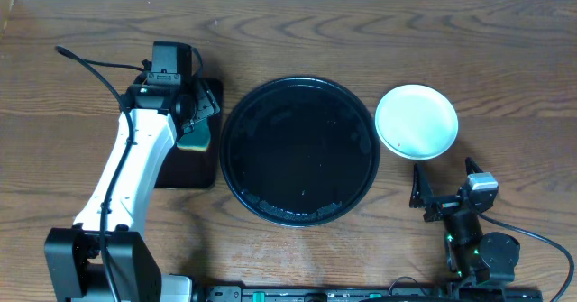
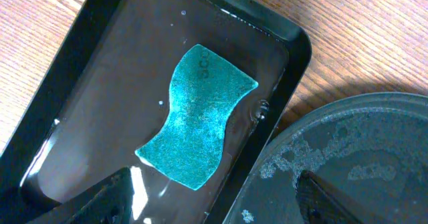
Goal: Clean dirty plates on tray and stack at the side
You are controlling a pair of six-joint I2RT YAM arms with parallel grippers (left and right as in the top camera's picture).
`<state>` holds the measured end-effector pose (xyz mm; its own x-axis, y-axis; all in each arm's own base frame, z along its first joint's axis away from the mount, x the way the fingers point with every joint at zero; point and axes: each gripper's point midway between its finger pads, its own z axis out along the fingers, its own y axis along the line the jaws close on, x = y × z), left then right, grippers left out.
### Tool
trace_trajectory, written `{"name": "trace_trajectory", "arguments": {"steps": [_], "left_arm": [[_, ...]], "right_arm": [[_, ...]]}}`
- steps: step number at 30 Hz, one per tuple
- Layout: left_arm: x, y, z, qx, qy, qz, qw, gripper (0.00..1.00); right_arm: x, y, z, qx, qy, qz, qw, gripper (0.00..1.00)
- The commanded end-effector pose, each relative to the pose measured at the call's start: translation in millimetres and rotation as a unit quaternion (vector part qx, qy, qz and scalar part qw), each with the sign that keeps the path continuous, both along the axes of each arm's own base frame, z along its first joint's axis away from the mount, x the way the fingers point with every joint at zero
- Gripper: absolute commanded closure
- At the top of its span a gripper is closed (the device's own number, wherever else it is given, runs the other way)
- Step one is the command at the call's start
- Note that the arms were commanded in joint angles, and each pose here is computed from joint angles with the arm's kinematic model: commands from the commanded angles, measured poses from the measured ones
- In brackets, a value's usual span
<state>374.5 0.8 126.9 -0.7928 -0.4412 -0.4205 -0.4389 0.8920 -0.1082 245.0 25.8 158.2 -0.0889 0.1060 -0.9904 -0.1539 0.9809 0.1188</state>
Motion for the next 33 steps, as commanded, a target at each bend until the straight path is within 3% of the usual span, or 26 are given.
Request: {"name": "trace_trajectory", "arguments": {"steps": [1,5,9,15,21,28,33], "left_arm": [[2.0,8.5,-1.6,0.015,-0.005,0.009,1.000,0.22],[19.2,4.6,15.9,0.027,-0.077,-0.026,0.996,0.22],[18.2,-0.3,35.8,0.038,-0.156,-0.067,0.985,0.22],[-25.4,1.3,54.6,0.080,-0.256,-0.113,0.957,0.22],[-76.8,4.0,41.9,0.126,-0.321,-0.146,0.927,0.22],[-105.9,11.1,27.5,0.156,-0.406,-0.129,0.891,0.22],[-115.9,17.7,14.2,0.164,-0.429,-0.114,0.881,0.22]], "right_arm": [[-0.3,0.3,-0.4,0.006,0.001,-0.001,1.000,0.01],[-0.3,0.2,-0.4,0.006,0.001,-0.001,1.000,0.01],[-0.3,0.2,-0.4,0.006,0.001,-0.001,1.000,0.01],[-0.3,0.3,-0.4,0.006,0.001,-0.001,1.000,0.01],[-0.3,0.2,-0.4,0.006,0.001,-0.001,1.000,0.01],[-0.3,0.3,-0.4,0.006,0.001,-0.001,1.000,0.01],[-0.3,0.2,-0.4,0.006,0.001,-0.001,1.000,0.01]]}}
